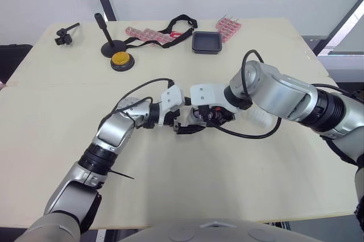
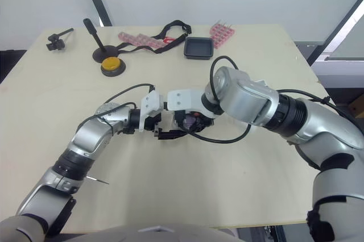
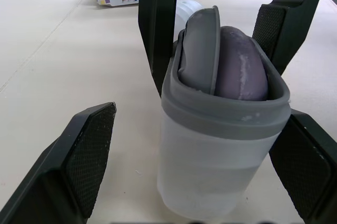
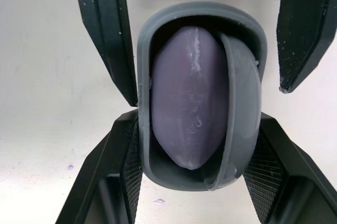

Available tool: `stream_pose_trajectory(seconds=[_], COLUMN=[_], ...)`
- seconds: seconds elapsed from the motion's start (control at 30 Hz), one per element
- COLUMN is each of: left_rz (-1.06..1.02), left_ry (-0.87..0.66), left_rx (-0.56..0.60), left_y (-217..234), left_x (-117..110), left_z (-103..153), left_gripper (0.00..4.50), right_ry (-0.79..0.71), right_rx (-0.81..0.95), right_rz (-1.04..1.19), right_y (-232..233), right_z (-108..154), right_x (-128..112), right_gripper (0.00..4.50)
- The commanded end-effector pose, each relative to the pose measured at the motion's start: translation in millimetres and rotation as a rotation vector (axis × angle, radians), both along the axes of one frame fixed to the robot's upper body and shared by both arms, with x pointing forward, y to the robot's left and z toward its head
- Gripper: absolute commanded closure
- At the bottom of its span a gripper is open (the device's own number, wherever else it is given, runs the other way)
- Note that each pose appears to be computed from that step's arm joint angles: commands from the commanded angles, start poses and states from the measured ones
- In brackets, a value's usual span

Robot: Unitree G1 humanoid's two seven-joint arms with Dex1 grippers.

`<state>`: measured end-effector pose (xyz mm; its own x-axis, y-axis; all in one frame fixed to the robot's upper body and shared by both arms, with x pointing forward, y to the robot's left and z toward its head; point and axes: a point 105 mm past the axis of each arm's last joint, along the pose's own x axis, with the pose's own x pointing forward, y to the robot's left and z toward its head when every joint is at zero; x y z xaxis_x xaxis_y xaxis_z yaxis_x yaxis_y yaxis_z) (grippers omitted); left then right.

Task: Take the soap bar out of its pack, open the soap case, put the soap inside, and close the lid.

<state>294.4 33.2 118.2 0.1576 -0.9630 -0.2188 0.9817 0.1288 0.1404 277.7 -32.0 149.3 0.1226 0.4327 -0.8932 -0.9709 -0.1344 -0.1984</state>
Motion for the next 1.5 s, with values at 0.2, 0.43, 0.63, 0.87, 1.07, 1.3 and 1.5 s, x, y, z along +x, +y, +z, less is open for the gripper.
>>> stream_pose_trajectory(seconds=[0.2, 0.43, 0.63, 0.87, 1.07, 1.3, 1.5], left_rz=[-0.009, -0.027, -0.034, -0.037, -0.032, -0.028, -0.022], left_ry=[-0.033, -0.031, -0.032, -0.043, -0.052, -0.062, -0.059], left_rx=[-0.018, -0.013, -0.005, -0.003, -0.006, -0.008, -0.019], left_y=[1.3, 0.1, -0.4, -1.1, -1.6, -1.4, -1.1], left_x=[-0.8, -3.9, -3.2, -1.4, -0.1, 0.6, 0.0], left_z=[8.6, 5.8, 4.6, 5.9, 7.4, 8.1, 8.0], left_gripper=[0.01, 1.42, 2.55, 2.55, 2.55, 2.55, 2.55], right_ry=[-0.047, -0.049, -0.047, -0.043, -0.039, -0.006, 0.020], right_rx=[0.033, 0.030, 0.031, 0.033, 0.036, 0.055, 0.063], right_rz=[0.016, 0.017, 0.021, 0.020, 0.020, 0.002, -0.013], right_y=[2.3, 2.0, 3.1, 3.3, 4.5, 6.3, 4.0], right_z=[11.5, 11.1, 11.2, 11.7, 11.7, 11.5, 9.6], right_x=[1.6, 2.6, 1.9, 2.2, 1.6, -0.6, -4.2], right_gripper=[2.38, 2.38, 2.38, 2.38, 2.38, 2.38, 0.07])
